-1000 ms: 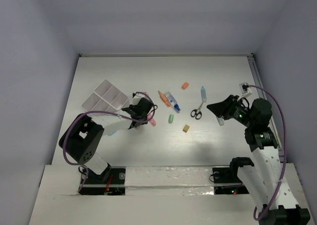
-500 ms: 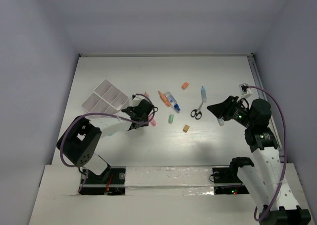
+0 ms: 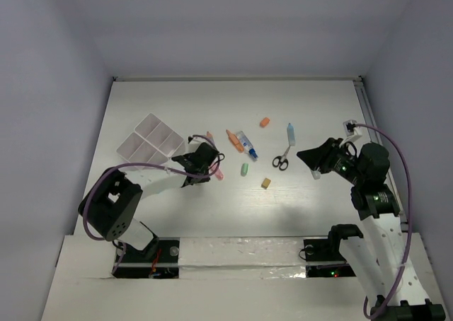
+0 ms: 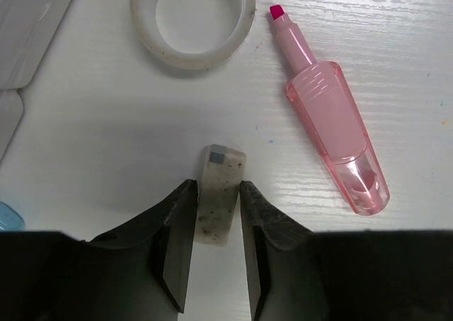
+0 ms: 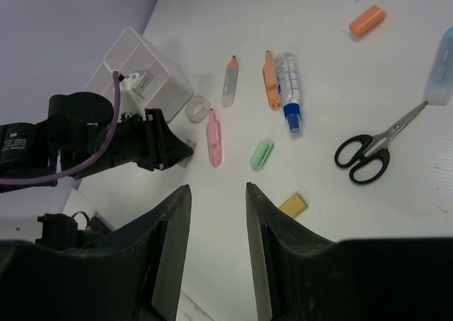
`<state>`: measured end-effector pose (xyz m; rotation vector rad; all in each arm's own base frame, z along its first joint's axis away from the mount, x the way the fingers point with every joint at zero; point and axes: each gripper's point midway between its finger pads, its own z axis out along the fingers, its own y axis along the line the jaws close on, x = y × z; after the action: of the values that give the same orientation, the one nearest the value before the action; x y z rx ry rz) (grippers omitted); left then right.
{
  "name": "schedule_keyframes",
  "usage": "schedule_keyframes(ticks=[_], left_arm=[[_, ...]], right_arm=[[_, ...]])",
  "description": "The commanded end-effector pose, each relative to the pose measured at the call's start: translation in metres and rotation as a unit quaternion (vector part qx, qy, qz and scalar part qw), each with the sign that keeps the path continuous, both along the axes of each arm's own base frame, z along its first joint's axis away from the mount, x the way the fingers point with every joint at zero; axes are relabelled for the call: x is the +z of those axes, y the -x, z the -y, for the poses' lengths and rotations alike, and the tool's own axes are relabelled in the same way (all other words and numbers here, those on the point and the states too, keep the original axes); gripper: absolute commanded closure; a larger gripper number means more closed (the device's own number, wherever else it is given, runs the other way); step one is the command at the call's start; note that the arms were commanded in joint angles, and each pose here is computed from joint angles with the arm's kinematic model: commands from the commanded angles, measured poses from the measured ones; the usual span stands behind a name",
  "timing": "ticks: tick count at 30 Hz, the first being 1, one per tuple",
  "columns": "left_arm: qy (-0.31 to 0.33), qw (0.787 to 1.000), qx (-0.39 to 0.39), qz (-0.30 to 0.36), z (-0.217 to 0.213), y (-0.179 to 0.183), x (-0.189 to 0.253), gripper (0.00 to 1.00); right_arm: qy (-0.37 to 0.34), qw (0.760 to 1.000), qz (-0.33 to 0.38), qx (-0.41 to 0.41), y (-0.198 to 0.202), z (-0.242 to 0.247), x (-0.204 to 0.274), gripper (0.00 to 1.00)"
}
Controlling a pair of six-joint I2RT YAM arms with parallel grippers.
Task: Sort the stationery into containers
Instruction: Pick up the stationery from the center of the board, then place the stationery in the storage box.
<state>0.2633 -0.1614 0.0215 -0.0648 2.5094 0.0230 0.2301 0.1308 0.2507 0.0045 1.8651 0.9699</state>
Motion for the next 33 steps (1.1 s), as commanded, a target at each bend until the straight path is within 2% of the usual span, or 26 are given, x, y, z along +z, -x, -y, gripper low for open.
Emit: schedule_keyframes(ticks=[1, 4, 7, 9, 12, 14, 18, 20, 25, 29, 33], left_arm=[[0.006, 1.0, 0.0, 0.004, 0.004, -0.001, 0.004, 0.72], [-0.006, 1.0, -0.002, -0.013, 0.001, 0.003, -0.008, 0.7], [-0.008, 1.0, 0.002, -0.012, 0.0, 0.006, -0.01, 0.9], [0.002, 1.0, 0.004, 0.006, 0.006, 0.001, 0.007, 1.0], [0.037, 0.998, 0.004, 0.058, 0.017, -0.017, 0.062, 1.0], [0.057, 0.991, 0.003, 0.119, 0.023, -0.035, 0.121, 1.0], [0.026, 0.983, 0.027, 0.181, -0.001, -0.065, 0.194, 0.97], [0.004, 0.979, 0.042, 0.199, -0.017, -0.084, 0.215, 0.97], [-0.053, 0.975, 0.108, 0.186, -0.089, -0.127, 0.22, 0.97], [-0.109, 0.97, 0.141, 0.166, -0.127, -0.141, 0.217, 0.97], [-0.145, 0.969, 0.146, 0.139, -0.148, -0.149, 0.207, 0.97]], right_arm=[[0.007, 1.0, 0.029, 0.001, 0.002, -0.001, 0.018, 0.57], [0.007, 0.999, 0.032, 0.0, 0.002, 0.0, 0.02, 0.57], [0.009, 0.999, 0.033, 0.003, 0.003, -0.002, 0.02, 0.57], [0.01, 0.999, 0.033, 0.006, 0.004, -0.003, 0.02, 0.57], [0.016, 0.999, 0.033, -0.003, 0.002, 0.0, 0.019, 0.57], [0.017, 0.999, 0.034, -0.005, 0.002, 0.0, 0.019, 0.57], [0.012, 0.999, 0.031, 0.004, 0.004, -0.003, 0.016, 0.57], [0.013, 0.999, 0.029, 0.001, 0.003, -0.003, 0.014, 0.57], [0.016, 0.999, 0.036, 0.002, 0.004, -0.004, 0.018, 0.57], [0.018, 0.999, 0.037, 0.004, 0.005, -0.005, 0.017, 0.57], [0.021, 0.999, 0.039, -0.002, 0.004, -0.003, 0.015, 0.57]])
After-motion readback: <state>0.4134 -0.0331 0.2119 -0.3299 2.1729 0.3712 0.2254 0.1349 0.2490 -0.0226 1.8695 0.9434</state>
